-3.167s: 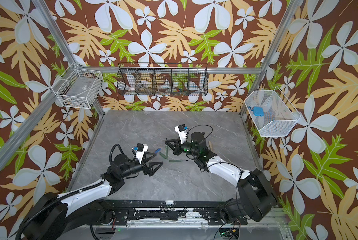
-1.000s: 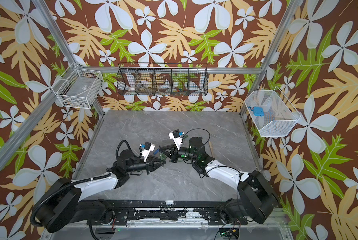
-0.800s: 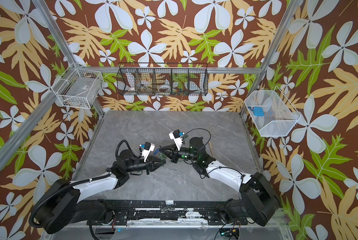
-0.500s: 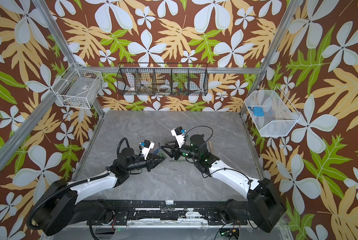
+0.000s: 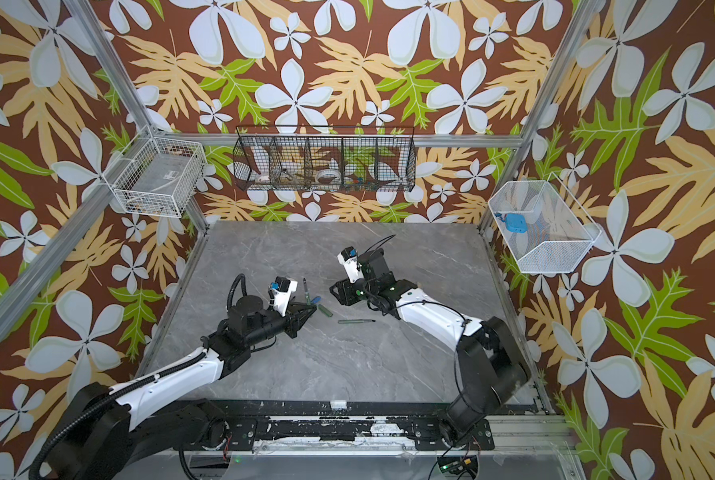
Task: Insert the pens into the pen caps
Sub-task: 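Open the right gripper and move it back over the green cap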
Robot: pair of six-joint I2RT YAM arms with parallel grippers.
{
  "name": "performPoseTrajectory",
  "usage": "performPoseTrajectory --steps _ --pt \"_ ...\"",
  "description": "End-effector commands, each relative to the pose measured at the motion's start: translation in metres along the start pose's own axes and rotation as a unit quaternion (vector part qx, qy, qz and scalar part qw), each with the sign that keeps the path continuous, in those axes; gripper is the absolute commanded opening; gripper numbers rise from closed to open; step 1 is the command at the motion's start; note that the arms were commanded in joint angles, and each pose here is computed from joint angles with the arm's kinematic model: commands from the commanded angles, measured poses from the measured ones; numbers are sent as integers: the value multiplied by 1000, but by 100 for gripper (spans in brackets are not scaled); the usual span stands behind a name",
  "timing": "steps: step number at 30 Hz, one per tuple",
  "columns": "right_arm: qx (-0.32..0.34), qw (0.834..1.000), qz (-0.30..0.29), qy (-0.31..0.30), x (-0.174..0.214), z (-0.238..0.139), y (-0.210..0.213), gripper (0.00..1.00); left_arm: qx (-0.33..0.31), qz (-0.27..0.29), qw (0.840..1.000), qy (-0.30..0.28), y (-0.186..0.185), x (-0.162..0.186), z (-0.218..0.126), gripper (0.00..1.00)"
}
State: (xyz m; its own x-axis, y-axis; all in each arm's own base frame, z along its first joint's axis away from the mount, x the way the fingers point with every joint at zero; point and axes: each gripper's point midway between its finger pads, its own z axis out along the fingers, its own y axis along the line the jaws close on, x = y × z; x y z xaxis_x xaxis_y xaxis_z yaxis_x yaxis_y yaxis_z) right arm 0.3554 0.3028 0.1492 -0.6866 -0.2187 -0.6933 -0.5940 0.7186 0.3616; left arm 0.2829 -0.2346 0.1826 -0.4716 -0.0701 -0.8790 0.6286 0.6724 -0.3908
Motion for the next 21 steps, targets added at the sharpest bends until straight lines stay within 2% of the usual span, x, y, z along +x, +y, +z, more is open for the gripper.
performPoseTrajectory --steps 1,5,9,21 --pt "-9 998 -15 58 21 22 -1 54 -22 9 1000 -15 6 -5 -5 0" --pt "12 991 -45 123 43 48 -8 55 -25 12 999 -24 6 -8 -8 0" --pt "61 984 -64 156 51 65 -20 55 -28 11 999 -28 7 -8 -9 0" --pt "19 980 -58 188 62 101 -11 56 -27 7 999 -25 8 -6 -7 0"
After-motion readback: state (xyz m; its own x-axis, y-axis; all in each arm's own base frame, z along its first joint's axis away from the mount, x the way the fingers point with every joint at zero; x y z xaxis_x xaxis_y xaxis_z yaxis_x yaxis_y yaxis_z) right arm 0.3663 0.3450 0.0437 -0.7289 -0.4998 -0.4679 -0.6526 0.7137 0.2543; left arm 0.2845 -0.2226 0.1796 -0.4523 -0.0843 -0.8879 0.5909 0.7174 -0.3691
